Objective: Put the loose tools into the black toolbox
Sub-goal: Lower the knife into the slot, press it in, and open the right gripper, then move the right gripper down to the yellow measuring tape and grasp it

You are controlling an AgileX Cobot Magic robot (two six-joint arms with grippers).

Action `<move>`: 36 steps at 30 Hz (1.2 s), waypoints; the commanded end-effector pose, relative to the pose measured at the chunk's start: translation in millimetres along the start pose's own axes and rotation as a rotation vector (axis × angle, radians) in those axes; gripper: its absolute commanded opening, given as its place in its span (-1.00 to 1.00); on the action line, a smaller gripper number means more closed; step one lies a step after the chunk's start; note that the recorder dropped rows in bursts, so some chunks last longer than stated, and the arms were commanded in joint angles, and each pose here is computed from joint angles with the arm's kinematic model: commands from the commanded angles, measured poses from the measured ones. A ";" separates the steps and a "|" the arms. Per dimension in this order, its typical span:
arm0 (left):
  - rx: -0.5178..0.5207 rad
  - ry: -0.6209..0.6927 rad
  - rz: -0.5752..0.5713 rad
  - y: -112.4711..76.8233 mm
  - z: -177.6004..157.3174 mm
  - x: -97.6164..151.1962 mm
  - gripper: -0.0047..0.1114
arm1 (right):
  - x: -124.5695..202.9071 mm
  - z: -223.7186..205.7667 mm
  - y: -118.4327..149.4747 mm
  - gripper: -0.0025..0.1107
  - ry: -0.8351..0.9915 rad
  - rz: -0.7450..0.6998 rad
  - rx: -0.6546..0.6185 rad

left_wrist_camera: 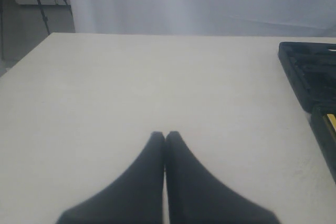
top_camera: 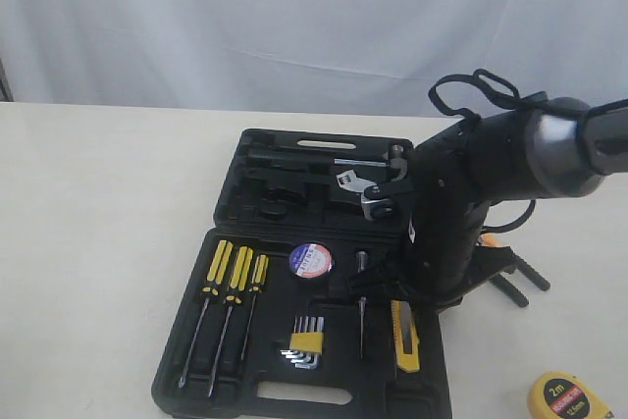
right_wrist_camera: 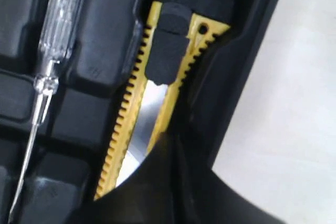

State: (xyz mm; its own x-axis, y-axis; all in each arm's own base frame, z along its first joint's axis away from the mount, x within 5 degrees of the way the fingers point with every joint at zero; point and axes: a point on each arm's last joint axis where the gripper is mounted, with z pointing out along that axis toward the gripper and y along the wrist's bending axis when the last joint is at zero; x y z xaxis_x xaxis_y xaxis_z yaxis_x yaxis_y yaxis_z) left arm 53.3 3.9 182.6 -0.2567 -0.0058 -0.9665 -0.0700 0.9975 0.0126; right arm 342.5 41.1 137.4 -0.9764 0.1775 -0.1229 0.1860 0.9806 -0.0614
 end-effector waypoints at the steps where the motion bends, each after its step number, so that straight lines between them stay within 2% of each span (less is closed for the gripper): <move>1: 0.005 -0.004 -0.005 -0.3 0.2 0.3 -0.92 | -1.5 2.3 0.9 -0.96 -0.013 -0.004 -0.011; 11: 0.005 -0.004 -0.005 -0.3 0.2 0.3 -0.92 | -2.2 -50.0 -6.2 -0.96 -0.135 0.000 -0.038; 15: 0.005 -0.004 -0.005 -0.3 0.2 0.3 -0.92 | 3.6 -70.1 -14.4 -0.96 -0.119 -0.010 0.005; 18: 0.005 -0.004 -0.005 -0.3 0.2 0.3 -0.92 | 4.6 -81.0 -27.4 -0.96 -0.121 0.020 0.006; 24: 0.005 -0.004 -0.005 -0.3 0.2 0.3 -0.92 | 7.7 -105.5 -67.2 -0.96 -0.121 0.104 -0.154; 25: 0.005 -0.004 -0.005 -0.3 0.2 0.3 -0.92 | 11.5 -112.3 -82.6 -0.96 -0.117 0.116 -0.133; 28: 0.005 -0.004 -0.005 -0.3 0.2 0.3 -0.92 | 21.3 -124.0 -97.2 -0.96 -0.097 0.091 -0.070; 33: 0.005 -0.004 -0.005 -0.3 0.2 0.3 -0.92 | 46.0 -137.4 -104.1 -0.96 -0.095 0.041 -0.020; 36: 0.005 -0.004 -0.005 -0.3 0.2 0.3 -0.92 | 80.1 -124.0 -104.4 -0.96 -0.056 0.036 -0.019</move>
State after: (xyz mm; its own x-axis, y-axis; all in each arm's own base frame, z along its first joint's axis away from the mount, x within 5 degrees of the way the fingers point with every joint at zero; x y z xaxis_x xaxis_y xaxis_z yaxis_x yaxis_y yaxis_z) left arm 53.3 3.9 182.6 -0.2567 -0.0058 -0.9665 -0.0700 0.9975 0.0126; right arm 252.3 -37.0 267.5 -0.9512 0.2229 -0.2133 0.2321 0.9725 -0.0190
